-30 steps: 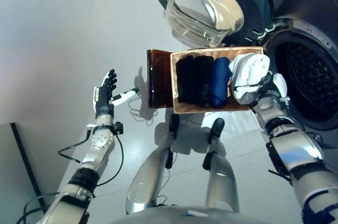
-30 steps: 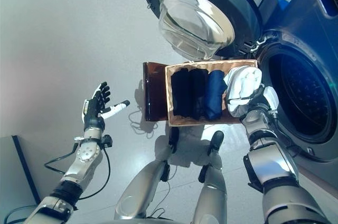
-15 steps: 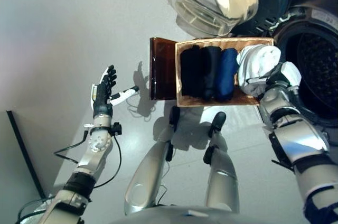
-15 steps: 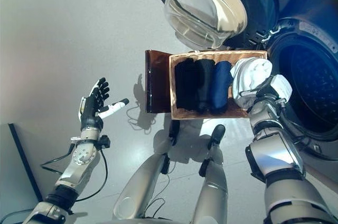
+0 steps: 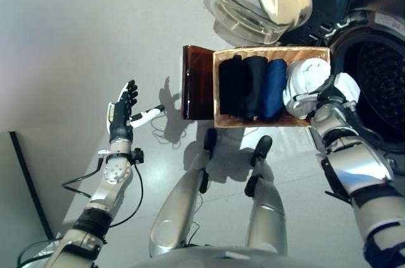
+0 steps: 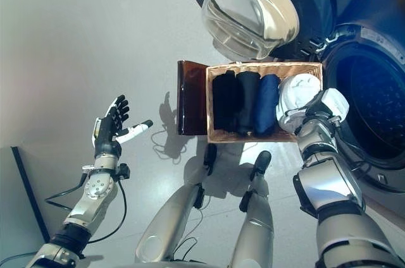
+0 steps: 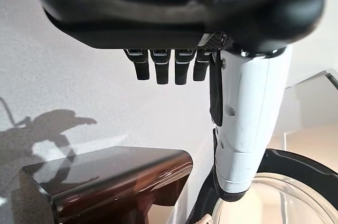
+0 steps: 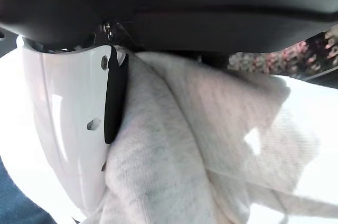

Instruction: Pick up the clothes and place them into the washing machine

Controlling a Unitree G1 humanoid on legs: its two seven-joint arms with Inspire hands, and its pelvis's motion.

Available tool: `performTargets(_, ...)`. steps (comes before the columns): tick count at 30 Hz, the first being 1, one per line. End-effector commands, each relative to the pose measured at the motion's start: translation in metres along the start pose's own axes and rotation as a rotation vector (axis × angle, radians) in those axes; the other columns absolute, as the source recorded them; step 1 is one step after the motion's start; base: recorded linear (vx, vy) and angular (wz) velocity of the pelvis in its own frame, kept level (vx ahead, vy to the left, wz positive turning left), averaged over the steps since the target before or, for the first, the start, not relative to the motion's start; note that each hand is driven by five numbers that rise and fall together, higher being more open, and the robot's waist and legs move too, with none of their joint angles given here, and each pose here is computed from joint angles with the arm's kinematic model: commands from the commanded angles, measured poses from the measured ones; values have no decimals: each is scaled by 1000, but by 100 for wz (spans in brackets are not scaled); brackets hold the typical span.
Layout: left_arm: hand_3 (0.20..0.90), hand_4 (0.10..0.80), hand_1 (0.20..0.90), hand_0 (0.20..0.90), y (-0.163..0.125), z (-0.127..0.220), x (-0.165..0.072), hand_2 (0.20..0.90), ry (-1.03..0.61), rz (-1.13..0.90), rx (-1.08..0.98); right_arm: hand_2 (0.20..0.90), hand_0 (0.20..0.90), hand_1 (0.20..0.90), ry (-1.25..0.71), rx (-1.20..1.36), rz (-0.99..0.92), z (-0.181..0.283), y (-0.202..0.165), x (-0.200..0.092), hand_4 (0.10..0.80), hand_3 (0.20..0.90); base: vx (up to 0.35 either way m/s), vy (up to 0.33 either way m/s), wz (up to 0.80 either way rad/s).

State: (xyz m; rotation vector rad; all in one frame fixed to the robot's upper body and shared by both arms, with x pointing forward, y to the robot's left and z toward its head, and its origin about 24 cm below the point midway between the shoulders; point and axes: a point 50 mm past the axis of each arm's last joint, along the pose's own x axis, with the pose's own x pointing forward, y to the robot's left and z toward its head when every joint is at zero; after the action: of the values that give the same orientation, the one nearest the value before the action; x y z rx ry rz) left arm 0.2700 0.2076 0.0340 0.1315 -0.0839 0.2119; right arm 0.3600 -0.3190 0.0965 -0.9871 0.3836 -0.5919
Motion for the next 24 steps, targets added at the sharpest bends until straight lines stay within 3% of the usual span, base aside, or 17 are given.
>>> performTargets(1, 900, 800, 900, 900, 28, 24, -2, 900, -137, 71, 9, 200, 200, 200, -41, -19, -26, 4, 0, -1, 300, 200, 41, -16, -11)
performTargets(15, 900, 800, 900, 900, 30, 4, -11, 900, -47, 69, -3, 200, 200, 200, 123, 813, 117, -29, 66, -41, 300, 200, 5, -22, -14)
performTargets(21, 900, 800, 900, 900, 25, 6, -8, 900, -67, 108, -48, 200, 200, 200, 116, 1485, 111, -21, 74, -62, 300, 200, -79, -34, -6)
performTargets(24, 900, 800, 900, 900, 20, 11, -3, 900, -89, 125, -82, 200, 200, 200, 108, 1944, 62, -8, 71, -67, 300, 200, -114, -41, -7)
